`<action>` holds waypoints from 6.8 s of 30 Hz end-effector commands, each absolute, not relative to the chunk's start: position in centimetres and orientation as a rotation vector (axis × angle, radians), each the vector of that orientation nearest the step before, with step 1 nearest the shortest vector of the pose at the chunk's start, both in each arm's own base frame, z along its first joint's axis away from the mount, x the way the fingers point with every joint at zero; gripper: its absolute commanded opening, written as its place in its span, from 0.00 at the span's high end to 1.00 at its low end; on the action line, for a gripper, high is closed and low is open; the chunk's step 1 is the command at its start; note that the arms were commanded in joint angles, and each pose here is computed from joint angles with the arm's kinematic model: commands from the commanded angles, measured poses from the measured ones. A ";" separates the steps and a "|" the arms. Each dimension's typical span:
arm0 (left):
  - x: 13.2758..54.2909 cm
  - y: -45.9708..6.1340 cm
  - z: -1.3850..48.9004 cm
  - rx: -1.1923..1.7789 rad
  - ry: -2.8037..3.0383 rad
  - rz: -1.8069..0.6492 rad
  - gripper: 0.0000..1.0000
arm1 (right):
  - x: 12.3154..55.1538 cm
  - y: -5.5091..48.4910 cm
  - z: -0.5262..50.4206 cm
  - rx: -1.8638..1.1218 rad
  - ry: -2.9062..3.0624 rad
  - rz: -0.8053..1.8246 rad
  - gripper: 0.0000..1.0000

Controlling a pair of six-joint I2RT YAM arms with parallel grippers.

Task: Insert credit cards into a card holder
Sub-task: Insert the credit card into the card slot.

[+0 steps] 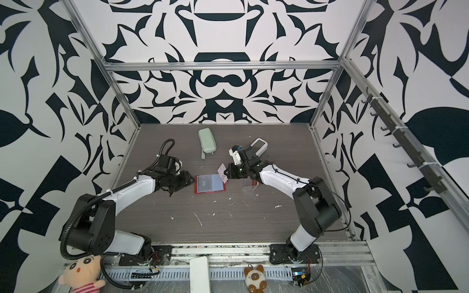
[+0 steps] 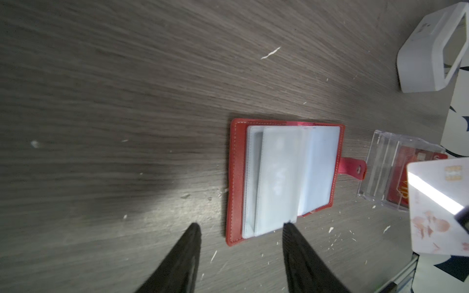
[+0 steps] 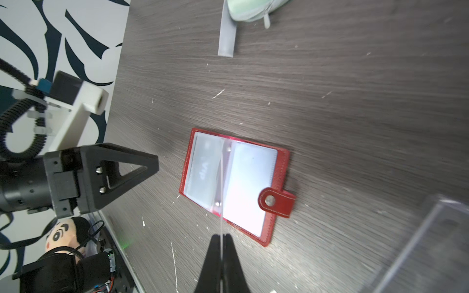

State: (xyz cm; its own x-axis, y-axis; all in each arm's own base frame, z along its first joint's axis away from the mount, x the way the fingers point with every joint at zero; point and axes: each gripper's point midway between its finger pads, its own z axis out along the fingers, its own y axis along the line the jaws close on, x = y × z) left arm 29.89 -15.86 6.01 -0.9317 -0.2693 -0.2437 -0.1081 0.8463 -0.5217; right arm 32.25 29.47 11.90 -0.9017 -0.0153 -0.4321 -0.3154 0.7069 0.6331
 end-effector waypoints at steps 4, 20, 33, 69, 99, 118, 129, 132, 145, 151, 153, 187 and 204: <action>30.2 -16.6 4.4 -0.316 2.723 -0.832 0.51 | 32.2 31.9 12.0 -0.254 2.468 1.145 1.00; 30.0 -17.4 1.3 -0.392 2.786 -0.901 0.74 | 31.8 32.8 8.0 -0.215 2.533 1.175 1.00; 29.7 -16.8 1.0 -0.425 2.802 -0.856 1.00 | 31.6 33.1 7.3 -0.206 2.528 1.218 1.00; 29.4 -16.8 0.9 -0.419 2.821 -0.849 1.00 | 31.8 33.4 6.8 -0.166 2.502 1.259 1.00; 29.2 -16.8 0.3 -0.435 2.839 -0.848 1.00 | 32.3 34.7 6.0 -0.149 2.438 1.378 1.00; 28.7 -16.9 -0.1 -0.470 2.840 -0.875 1.00 | 32.6 35.0 4.4 -0.078 2.415 1.342 1.00; 28.4 -16.9 -0.2 -0.473 2.842 -0.881 1.00 | 32.5 34.9 3.9 -0.033 2.399 1.321 1.00; 28.4 -16.9 -0.3 -0.474 2.844 -0.880 1.00 | 32.6 34.9 3.9 -0.027 2.395 1.314 1.00; 28.4 -16.9 -0.4 -0.475 2.851 -0.883 1.00 | 33.1 35.2 3.7 -0.022 2.388 1.303 1.00; 28.3 -17.0 -0.4 -0.471 2.851 -0.885 1.00 | 33.2 35.2 3.6 -0.021 2.386 1.303 1.00; 28.3 -17.0 -0.5 -0.469 2.853 -0.886 1.00 | 33.3 35.3 3.7 -0.024 2.386 1.308 1.00; 28.2 -16.9 -0.9 -0.475 2.858 -0.874 1.00 | 31.9 35.0 2.9 -0.101 2.494 1.046 0.62; 28.2 -16.9 -1.1 -0.457 2.867 -0.869 1.00 | 31.6 33.4 3.6 -0.210 2.599 0.654 0.38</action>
State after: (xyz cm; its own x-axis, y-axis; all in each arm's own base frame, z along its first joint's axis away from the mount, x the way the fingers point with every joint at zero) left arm 30.63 -18.19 1.85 -0.9437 -0.3152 -0.1009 -0.1814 0.7477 -0.6388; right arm 31.91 35.45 4.10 -0.8840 0.0023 -0.4676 -0.2706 0.8130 0.5156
